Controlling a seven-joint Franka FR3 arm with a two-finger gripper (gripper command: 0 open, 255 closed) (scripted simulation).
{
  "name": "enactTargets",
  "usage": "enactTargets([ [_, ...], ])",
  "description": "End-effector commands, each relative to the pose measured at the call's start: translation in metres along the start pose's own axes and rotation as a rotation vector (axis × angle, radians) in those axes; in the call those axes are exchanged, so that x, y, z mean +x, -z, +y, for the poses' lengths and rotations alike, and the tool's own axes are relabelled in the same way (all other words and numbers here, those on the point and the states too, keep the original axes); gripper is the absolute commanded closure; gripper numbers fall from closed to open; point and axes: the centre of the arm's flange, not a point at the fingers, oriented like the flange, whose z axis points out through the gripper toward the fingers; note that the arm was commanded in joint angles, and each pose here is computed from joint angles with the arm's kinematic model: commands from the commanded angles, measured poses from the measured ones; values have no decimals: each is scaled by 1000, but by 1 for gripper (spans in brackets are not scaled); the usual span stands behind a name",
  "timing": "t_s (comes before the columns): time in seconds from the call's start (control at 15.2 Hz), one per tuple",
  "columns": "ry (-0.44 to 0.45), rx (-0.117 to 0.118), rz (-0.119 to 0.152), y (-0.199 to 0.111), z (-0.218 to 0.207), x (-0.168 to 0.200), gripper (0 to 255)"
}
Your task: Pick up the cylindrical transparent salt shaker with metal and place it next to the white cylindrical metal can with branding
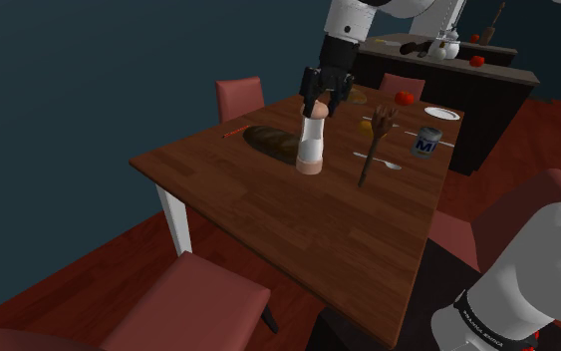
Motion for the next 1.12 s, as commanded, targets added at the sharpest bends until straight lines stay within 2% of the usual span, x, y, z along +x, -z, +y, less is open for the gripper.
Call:
enactTargets([
  [0.0,0,0,0,11,-1,0,255],
  [1.06,0,0,0,94,-15,2,255],
])
